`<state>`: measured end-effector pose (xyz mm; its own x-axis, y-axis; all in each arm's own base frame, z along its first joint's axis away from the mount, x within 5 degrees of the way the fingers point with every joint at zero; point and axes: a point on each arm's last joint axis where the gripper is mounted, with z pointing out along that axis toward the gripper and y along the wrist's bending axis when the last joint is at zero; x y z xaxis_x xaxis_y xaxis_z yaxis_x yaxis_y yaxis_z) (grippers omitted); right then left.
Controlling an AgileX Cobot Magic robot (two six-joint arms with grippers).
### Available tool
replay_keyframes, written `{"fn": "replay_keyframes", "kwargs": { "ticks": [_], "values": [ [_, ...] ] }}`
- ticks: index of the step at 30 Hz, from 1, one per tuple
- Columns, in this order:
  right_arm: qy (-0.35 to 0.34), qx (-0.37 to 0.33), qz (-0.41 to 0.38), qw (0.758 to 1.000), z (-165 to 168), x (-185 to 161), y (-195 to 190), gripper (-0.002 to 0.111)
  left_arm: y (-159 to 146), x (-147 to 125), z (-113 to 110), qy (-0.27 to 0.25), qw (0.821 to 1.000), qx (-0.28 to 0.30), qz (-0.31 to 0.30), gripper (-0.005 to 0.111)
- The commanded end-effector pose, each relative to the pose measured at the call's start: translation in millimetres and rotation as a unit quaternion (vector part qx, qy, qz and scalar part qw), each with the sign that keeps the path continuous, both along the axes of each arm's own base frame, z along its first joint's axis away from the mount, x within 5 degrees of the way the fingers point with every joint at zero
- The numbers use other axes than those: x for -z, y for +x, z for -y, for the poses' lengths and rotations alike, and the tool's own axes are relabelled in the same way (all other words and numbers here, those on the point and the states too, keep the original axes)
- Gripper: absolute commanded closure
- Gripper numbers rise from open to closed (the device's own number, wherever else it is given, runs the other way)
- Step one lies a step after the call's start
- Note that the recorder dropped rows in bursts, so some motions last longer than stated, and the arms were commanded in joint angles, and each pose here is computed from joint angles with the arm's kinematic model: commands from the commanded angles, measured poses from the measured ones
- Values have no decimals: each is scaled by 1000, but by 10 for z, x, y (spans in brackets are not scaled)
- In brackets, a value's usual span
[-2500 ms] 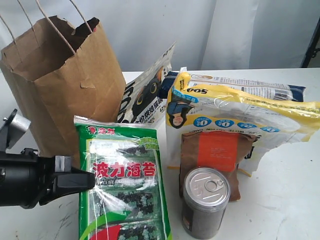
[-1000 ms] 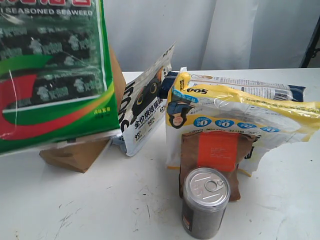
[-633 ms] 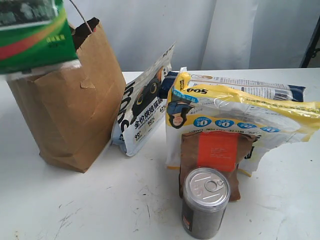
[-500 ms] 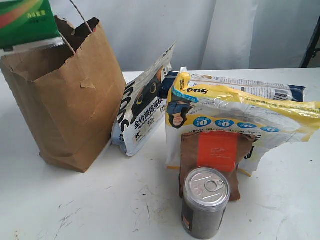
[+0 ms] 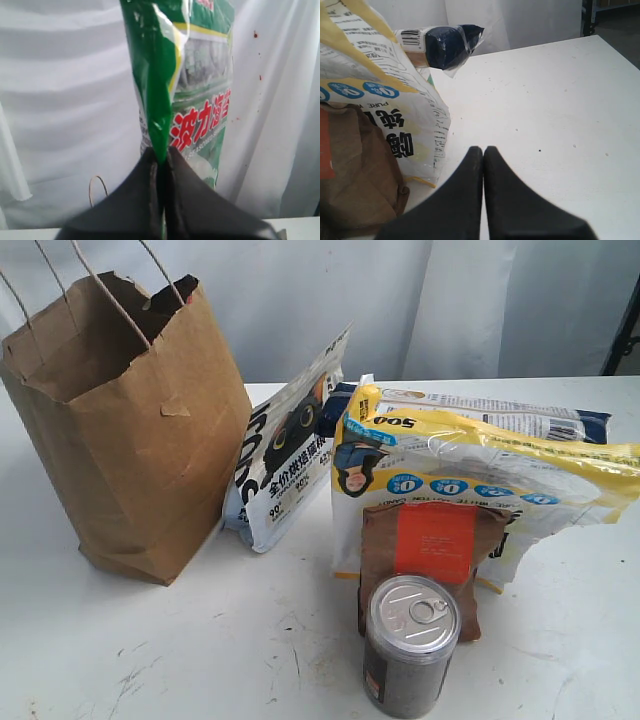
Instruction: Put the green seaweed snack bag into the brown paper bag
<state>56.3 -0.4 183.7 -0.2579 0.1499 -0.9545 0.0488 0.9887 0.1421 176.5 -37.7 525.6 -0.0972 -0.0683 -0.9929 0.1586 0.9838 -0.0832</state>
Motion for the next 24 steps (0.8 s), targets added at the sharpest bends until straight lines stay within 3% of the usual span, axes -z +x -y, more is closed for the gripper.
{"fn": "replay_keyframes", "kwargs": {
  "ticks": [1,11,24],
  "values": [
    [2,3,2,1000,2,8,0,108,265,-25,10,-1,1000,-18,12,107],
    [2,3,2,1000,2,8,0,108,950,223,-103,-53,997,-56,-3,107],
    [2,3,2,1000,2,8,0,108,945,61,-105,-59,996,-51,43,107]
  ]
}}
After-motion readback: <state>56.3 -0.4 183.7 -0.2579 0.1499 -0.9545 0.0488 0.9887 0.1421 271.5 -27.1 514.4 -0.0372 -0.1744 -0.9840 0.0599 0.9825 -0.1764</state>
